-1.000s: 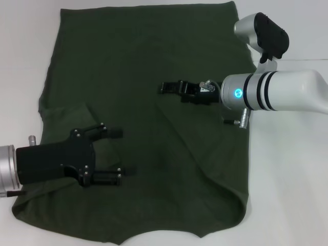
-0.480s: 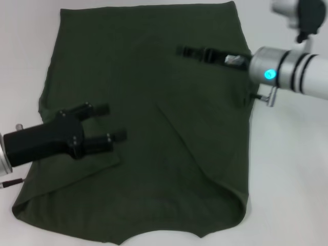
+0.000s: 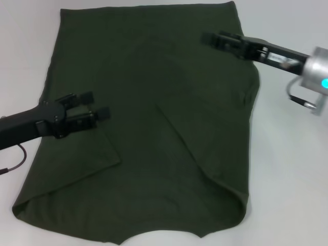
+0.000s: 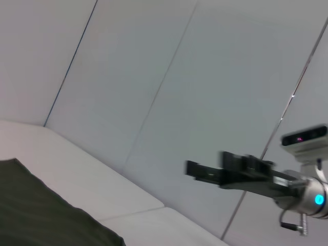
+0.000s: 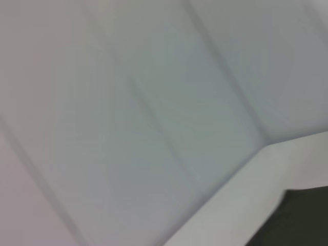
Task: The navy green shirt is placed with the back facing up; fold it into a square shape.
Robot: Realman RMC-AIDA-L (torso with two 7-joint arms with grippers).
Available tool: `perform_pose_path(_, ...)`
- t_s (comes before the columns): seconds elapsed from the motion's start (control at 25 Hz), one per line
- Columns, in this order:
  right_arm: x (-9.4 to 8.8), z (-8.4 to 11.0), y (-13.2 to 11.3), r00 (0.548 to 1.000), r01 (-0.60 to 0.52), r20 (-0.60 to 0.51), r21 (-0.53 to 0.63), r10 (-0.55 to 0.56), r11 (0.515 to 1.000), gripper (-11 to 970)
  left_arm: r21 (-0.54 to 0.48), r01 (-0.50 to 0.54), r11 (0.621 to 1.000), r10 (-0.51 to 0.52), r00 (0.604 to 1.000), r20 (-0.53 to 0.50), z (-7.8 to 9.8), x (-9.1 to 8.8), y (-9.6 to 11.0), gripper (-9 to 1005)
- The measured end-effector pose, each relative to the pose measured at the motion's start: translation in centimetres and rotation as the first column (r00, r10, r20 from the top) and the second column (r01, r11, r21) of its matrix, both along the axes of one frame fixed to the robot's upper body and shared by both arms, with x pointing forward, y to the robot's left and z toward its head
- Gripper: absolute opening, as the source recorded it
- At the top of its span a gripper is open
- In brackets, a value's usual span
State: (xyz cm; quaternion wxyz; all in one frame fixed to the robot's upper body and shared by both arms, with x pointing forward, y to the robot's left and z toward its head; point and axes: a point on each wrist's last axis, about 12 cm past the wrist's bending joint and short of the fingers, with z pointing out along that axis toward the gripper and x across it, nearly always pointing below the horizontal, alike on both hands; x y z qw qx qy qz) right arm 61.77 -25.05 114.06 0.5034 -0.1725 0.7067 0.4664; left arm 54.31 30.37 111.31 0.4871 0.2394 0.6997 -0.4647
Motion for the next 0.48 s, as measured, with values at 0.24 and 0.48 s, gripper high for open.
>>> perform_pose_path(0.24, -0.9, 0.9, -2.5, 0.993, -0.118, -0.008, -0.088, 0.118, 0.989, 897, 0.023, 0.005, 1.0, -0.002, 0.993, -0.119, 0.6, 0.1, 0.7, 951)
perform_pose_path(0.48, -1.6, 0.9, -3.5, 0.98, -0.198, -0.033, -0.214, 0.195, 0.957, 897, 0.126, -0.013, 0.992, 0.041, 0.973, -0.226, 1.4, 0.4, 2.5, 951)
